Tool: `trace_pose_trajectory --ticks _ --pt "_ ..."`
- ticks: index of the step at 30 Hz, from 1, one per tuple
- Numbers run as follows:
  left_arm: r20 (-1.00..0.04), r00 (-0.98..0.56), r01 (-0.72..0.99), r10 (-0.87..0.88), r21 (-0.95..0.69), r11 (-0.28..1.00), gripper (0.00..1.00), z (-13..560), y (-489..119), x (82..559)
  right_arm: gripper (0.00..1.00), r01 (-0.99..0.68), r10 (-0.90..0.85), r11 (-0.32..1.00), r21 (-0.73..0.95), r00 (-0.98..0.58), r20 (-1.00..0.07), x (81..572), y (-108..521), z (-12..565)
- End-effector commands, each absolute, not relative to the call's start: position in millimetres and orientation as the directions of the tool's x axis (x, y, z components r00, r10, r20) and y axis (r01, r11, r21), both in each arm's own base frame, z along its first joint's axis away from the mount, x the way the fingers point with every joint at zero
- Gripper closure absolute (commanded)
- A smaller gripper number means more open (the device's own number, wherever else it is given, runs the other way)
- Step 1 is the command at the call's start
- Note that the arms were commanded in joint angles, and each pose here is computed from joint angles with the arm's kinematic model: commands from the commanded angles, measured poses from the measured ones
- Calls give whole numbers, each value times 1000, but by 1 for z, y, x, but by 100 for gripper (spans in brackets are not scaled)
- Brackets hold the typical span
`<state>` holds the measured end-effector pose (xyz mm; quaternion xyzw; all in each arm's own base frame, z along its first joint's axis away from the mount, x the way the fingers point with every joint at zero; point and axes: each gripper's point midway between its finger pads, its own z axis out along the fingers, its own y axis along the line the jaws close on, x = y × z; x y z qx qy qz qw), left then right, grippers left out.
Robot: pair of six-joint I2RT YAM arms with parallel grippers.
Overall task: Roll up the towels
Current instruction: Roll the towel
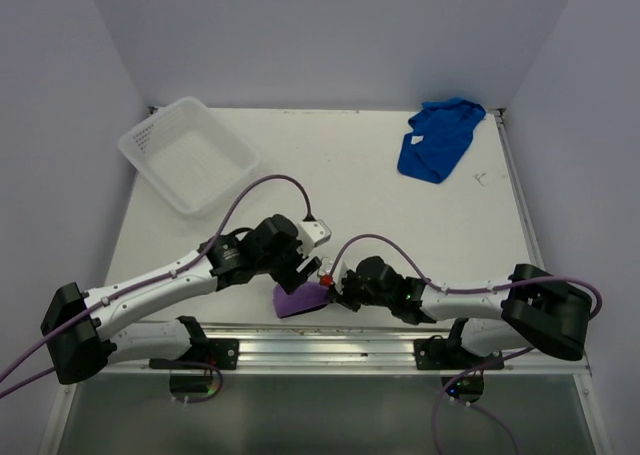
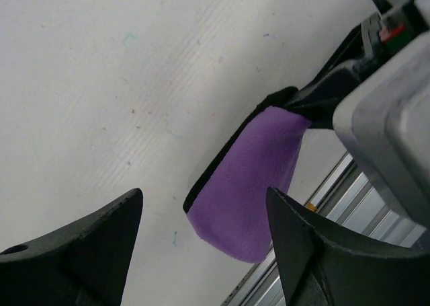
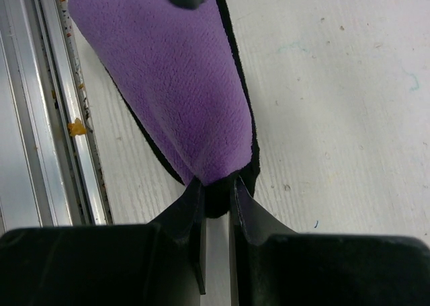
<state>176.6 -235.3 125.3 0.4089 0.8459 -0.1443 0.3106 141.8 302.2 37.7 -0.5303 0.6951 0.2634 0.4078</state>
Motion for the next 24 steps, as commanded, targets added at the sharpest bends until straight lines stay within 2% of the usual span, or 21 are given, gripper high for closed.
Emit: trace_pose_trajectory --ticks 1,15,24 --pt "-703 -313 866 639 65 496 22 124 -244 173 100 -954 -486 295 -59 -97 -868 143 305 47" --pt "-655 -185 940 733 100 327 22 102 -253 168 100 -938 -453 344 -53 -116 -884 152 298 51" --pt "-674 -99 960 732 128 247 22 89 -266 171 100 -902 -444 417 -112 -95 -891 166 286 57"
